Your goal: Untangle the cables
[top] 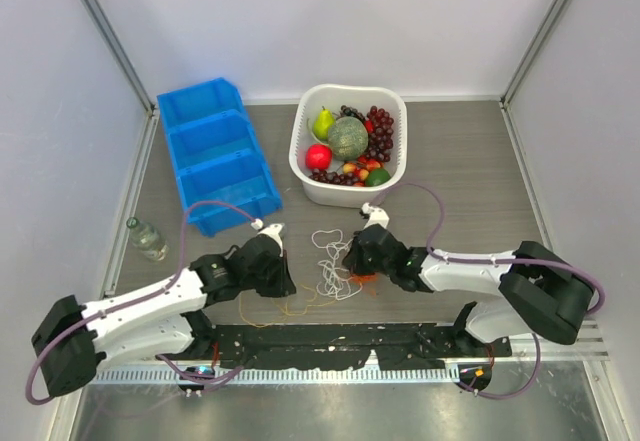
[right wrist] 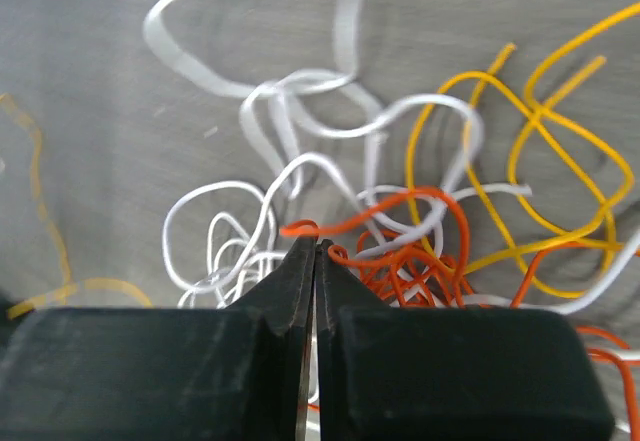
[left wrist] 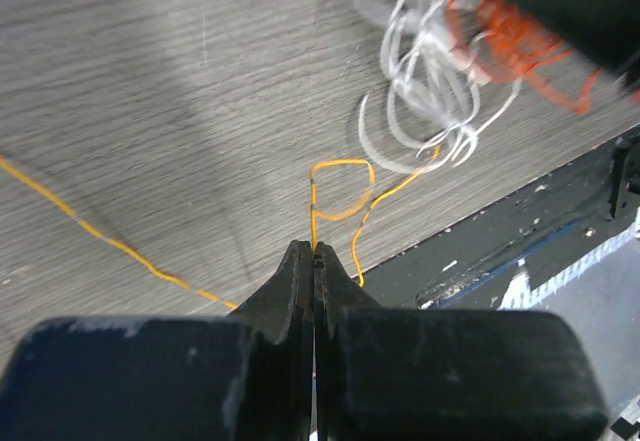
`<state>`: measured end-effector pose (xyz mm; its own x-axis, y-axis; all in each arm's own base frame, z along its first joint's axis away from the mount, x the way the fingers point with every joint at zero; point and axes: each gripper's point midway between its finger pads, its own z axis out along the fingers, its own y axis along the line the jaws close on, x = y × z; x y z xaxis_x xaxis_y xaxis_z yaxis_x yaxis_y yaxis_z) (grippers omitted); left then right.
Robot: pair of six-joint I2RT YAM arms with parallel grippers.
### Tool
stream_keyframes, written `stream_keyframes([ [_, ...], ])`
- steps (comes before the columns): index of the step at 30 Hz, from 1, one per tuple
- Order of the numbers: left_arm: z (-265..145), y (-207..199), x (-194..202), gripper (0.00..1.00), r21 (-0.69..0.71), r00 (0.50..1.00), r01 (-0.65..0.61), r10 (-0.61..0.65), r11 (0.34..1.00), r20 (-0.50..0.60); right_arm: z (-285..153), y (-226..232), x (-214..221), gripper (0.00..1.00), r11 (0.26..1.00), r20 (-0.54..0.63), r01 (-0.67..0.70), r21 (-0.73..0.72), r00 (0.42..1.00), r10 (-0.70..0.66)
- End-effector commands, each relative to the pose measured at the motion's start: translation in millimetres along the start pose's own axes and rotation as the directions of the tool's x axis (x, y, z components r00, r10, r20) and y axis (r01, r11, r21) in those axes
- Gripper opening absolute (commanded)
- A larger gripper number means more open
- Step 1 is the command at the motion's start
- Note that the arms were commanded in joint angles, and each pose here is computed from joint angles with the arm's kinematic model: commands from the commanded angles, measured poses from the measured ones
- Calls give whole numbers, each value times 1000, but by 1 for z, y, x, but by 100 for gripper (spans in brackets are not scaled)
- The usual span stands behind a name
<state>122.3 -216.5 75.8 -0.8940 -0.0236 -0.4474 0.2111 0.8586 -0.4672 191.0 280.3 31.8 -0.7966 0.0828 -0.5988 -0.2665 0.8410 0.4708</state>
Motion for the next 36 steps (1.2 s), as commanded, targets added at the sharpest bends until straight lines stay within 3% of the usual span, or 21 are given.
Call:
stream_keyframes([
  [1, 22, -36, -3, 0, 156, 999, 37, -35, 987, -14, -8, -71, -23, 6, 962, 91, -140, 234, 988, 122],
  [3, 32, -39, -1, 0, 153, 999, 23, -16, 988, -44, -17, -105, -30, 6, 934, 128, -227, 276, 972, 198],
  [8, 42, -49, 1, 4, 167, 994, -32, 50, 985, -100, -37, -129, -36, 6, 918, 168, -222, 328, 970, 175],
  [10, 42, -51, 2, 14, 176, 991, -50, 70, 983, -110, -42, -127, -42, 6, 924, 180, -212, 318, 970, 161],
  [15, 29, -53, 3, 56, 207, 988, -95, 119, 974, -103, -42, -121, -45, 7, 940, 178, -180, 289, 975, 132],
  [22, 11, -27, 8, 84, 84, 971, -187, 197, 979, -135, -40, -117, -42, 7, 952, 150, -156, 262, 981, 120],
  [33, 35, -26, 30, 82, -89, 908, -380, 353, 920, -227, -44, -111, -46, 8, 964, 184, -160, 211, 975, 121],
  [36, 47, -20, 30, 71, -128, 908, -388, 354, 913, -224, -44, -109, -46, 8, 966, 184, -158, 204, 976, 120],
])
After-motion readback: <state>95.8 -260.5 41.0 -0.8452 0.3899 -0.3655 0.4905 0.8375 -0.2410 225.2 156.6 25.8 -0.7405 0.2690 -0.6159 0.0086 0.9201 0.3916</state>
